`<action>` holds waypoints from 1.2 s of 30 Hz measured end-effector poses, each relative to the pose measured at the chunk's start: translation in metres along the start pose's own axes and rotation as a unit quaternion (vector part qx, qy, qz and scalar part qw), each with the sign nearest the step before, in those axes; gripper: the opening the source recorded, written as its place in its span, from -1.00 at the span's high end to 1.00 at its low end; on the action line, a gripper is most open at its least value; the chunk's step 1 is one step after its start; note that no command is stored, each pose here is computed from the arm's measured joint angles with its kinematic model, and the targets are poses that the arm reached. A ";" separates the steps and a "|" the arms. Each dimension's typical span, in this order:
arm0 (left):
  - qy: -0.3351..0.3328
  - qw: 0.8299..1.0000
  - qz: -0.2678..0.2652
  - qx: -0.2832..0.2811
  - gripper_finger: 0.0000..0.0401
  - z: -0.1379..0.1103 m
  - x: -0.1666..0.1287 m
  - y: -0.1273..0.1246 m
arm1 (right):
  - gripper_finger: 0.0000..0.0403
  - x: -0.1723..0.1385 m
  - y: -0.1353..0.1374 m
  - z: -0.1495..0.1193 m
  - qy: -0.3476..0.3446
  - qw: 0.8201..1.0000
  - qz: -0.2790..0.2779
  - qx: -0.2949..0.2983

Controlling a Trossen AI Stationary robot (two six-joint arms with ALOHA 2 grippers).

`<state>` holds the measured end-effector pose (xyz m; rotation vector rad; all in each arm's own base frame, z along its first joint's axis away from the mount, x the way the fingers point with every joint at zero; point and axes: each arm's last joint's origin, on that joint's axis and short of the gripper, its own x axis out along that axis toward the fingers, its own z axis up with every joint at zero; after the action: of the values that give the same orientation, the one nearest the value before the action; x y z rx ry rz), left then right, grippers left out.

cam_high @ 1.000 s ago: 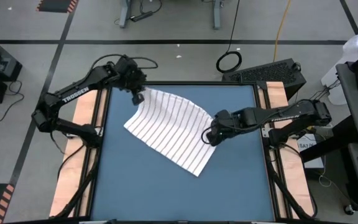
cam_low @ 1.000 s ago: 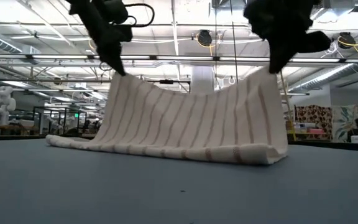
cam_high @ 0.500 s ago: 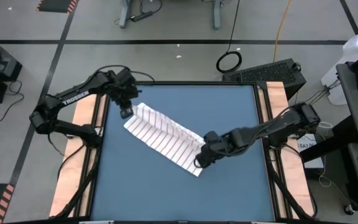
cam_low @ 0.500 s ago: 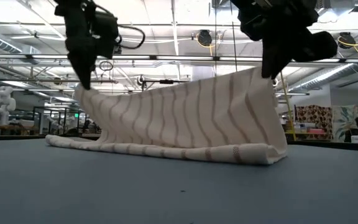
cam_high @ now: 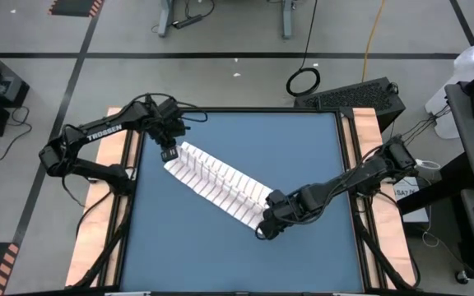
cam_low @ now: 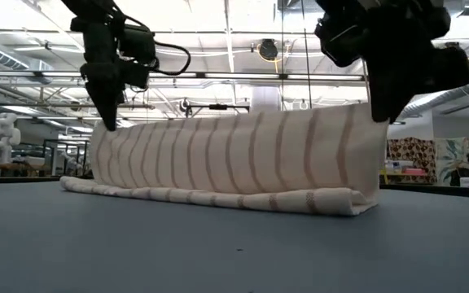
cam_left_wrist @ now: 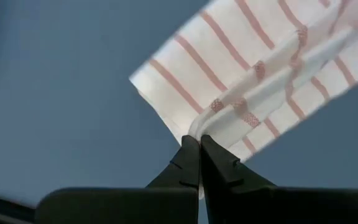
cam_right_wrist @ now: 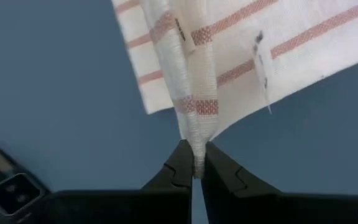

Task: Roll towel
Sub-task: Fold the white towel

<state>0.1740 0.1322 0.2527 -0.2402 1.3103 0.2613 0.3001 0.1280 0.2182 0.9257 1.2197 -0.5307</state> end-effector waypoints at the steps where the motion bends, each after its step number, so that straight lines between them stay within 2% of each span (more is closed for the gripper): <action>1: -0.002 1.000 0.003 0.001 0.99 0.001 0.001 0.000 | 0.97 0.000 0.002 -0.001 -0.001 1.000 0.007 0.001; 7: -0.012 1.000 0.028 0.004 0.99 0.009 0.007 0.004 | 0.97 0.000 0.004 -0.002 -0.016 0.999 0.015 0.037; 13: -0.016 0.998 0.063 0.021 0.99 0.016 0.013 0.009 | 0.97 0.001 0.006 -0.001 -0.020 0.999 0.026 0.037; 18: 0.000 0.998 0.060 0.019 0.99 0.013 0.014 0.009 | 0.97 0.001 0.006 0.000 -0.039 0.998 0.023 0.036; 26: 0.047 0.998 0.039 0.016 0.93 0.004 0.014 0.006 | 0.96 0.000 0.012 0.001 -0.044 0.997 0.054 0.024; 30: 0.038 0.999 0.021 0.024 0.92 0.005 0.014 0.005 | 0.87 0.000 0.012 0.001 -0.044 0.997 0.053 0.017; 36: 0.048 0.998 0.003 0.036 0.85 0.002 0.013 0.003 | 0.60 0.000 0.012 0.001 -0.044 0.997 0.055 0.014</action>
<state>0.1781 0.1365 0.2400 -0.1891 1.4136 0.2098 0.3105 0.1336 0.2218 0.9766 1.0771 -0.4963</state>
